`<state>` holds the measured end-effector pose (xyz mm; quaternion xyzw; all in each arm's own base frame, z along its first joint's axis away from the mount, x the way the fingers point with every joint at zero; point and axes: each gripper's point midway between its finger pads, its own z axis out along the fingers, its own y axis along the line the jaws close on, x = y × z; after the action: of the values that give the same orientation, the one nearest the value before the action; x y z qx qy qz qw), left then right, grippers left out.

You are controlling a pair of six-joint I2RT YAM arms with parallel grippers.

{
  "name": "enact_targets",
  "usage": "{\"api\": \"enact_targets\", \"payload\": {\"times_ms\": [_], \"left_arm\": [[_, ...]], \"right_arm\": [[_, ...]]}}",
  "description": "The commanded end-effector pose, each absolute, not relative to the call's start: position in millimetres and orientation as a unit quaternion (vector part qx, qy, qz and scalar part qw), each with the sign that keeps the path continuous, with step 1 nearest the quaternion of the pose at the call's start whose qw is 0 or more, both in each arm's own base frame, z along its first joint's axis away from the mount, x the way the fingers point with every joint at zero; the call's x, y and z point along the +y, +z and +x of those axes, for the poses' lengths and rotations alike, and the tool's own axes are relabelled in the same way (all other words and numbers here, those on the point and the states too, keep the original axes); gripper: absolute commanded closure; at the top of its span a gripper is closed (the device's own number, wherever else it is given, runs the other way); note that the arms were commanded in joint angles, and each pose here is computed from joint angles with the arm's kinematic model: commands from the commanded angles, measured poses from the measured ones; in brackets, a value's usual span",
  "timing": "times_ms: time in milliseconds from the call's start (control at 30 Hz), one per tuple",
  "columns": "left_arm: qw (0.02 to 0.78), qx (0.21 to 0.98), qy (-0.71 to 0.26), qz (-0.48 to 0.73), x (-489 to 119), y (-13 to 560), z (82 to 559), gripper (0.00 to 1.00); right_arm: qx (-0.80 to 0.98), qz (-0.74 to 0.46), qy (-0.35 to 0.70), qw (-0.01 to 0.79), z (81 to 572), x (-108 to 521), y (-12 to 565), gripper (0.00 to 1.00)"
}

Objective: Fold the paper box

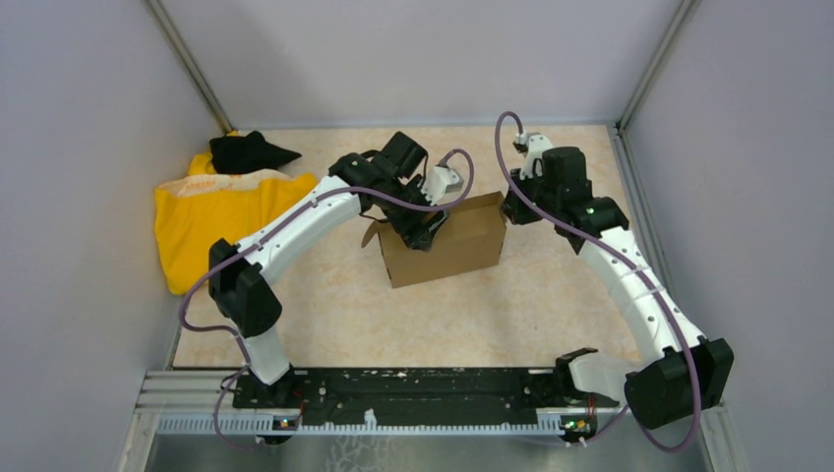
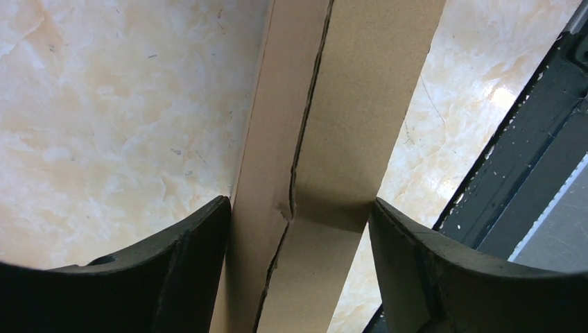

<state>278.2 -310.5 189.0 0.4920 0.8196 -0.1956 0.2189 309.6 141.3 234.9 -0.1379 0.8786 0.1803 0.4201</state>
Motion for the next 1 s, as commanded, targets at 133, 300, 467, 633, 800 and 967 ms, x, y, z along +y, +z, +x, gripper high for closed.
{"api": "enact_targets", "payload": {"times_ms": [133,300,467,633,800,967], "left_arm": [[0.218,0.823,-0.204,0.483,-320.4,185.1,279.9,0.2],[0.217,0.824,-0.203,0.482,-319.3,183.9,279.4,0.17],[0.215,0.824,-0.204,0.483,-319.5,182.2,278.3,0.16],[0.215,0.824,-0.203,0.483,-319.3,181.9,277.5,0.16],[0.214,0.825,-0.202,0.482,-319.2,181.6,277.1,0.15],[0.219,0.825,-0.202,0.48,-318.4,185.8,276.2,0.13]], "right_arm": [[0.862,-0.133,0.24,0.426,294.9,162.9,255.3,1.0],[0.864,-0.129,0.239,0.424,294.4,162.1,251.3,1.0],[0.868,-0.125,0.237,0.419,294.5,161.3,245.1,1.0],[0.868,-0.118,0.238,0.42,294.3,161.0,245.6,1.0],[0.866,-0.11,0.244,0.423,295.7,162.5,251.2,1.0],[0.867,-0.111,0.243,0.421,296.9,162.9,253.5,1.0]]}}
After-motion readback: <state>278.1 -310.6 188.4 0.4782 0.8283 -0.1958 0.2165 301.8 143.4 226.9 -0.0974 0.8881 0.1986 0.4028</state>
